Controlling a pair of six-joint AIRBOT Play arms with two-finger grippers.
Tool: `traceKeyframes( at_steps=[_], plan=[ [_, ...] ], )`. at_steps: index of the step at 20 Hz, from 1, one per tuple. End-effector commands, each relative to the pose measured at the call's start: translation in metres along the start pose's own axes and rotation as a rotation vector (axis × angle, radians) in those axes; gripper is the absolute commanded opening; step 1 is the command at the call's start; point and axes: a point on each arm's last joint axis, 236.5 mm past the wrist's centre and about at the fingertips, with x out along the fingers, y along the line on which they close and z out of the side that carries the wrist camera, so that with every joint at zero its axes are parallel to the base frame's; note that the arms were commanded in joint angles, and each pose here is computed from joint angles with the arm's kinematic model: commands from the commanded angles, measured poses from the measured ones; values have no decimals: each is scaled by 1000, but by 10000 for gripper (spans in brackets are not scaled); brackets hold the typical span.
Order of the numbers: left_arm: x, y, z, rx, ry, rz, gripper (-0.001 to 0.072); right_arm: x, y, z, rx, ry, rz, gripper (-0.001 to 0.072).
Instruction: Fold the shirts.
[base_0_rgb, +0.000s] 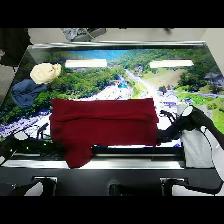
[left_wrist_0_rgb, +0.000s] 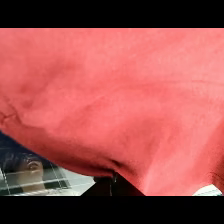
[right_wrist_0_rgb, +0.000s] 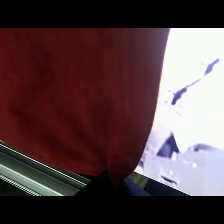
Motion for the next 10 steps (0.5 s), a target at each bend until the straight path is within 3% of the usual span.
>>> traceKeyframes(
  at_steps=[1, 6, 10],
  plan=[
    [-7, 3, 25, 35, -94, 20, 30, 0, -3, 5, -24, -27, -15, 49],
    [-86, -35, 81, 176, -321, 25, 26, -55, 7, 34, -157, -179, -81, 46],
    [-152, -65, 138, 224, -472, 26, 25, -128, 14, 99, -193, -418, -157, 45]
  ],
)
